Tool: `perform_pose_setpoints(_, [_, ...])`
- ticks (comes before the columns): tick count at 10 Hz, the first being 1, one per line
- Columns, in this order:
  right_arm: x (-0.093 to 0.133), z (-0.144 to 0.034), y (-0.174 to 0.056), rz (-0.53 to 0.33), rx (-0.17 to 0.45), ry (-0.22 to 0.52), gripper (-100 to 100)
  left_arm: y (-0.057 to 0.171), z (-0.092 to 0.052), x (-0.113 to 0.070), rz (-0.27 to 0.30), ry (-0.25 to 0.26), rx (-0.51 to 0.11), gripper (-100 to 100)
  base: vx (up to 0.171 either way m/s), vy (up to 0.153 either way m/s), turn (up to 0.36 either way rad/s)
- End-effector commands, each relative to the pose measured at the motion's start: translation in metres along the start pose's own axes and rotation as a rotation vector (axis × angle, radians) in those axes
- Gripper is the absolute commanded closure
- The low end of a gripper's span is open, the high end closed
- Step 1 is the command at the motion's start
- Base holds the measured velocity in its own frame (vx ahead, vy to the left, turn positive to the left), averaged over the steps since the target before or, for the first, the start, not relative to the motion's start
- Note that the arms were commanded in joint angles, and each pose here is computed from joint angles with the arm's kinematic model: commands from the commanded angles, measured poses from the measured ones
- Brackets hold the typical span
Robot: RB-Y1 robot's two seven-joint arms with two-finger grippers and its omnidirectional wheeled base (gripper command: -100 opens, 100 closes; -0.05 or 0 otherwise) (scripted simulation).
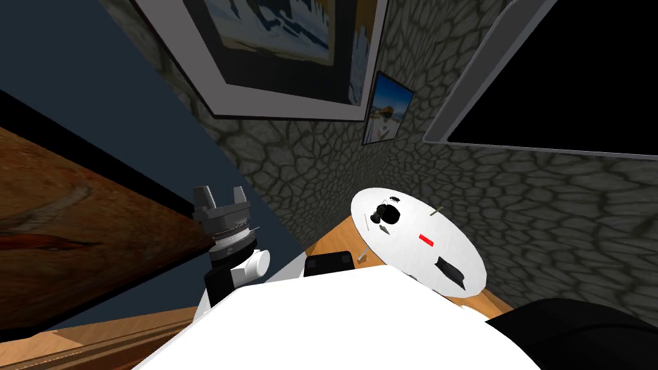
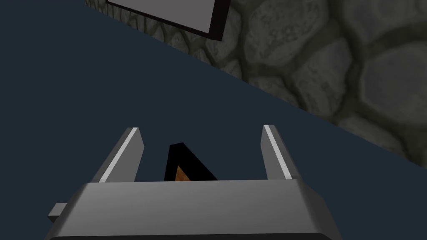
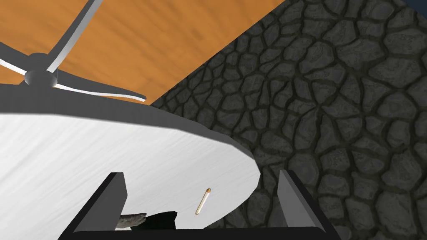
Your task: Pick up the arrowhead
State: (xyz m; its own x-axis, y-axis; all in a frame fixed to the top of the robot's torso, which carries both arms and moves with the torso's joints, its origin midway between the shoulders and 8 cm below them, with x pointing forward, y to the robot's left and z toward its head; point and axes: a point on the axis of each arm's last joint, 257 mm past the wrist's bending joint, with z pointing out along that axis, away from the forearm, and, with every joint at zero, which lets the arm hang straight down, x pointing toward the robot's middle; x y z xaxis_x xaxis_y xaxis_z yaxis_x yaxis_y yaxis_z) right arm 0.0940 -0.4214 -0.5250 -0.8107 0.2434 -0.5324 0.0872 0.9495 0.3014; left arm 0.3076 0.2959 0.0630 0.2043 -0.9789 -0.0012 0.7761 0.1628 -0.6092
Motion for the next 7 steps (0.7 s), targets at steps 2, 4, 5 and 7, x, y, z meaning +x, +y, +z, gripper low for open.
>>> perform_pose_setpoints(2, [0.025,-0.017,-0.038,-0.016,0.063,0.075,-100,0.0,0.0,0.0,0.0,0.0,0.0,0,0.016,-0.01,0.249])
perform_pose_setpoints(4, [0.032,-0.02,-0.044,-0.007,0.078,0.088,-100,0.0,0.0,0.0,0.0,0.0,0.0,0,0.014,-0.015,0.077])
perform_pose_setpoints(5, [0.039,-0.028,-0.06,-0.022,0.105,0.121,-100,0.0,0.0,0.0,0.0,0.0,0.0,0,0.015,-0.002,0.33])
perform_pose_setpoints(7, [0.05,-0.039,-0.08,-0.026,0.143,0.159,-100,0.0,0.0,0.0,0.0,0.0,0.0,0,0.023,-0.015,0.256])
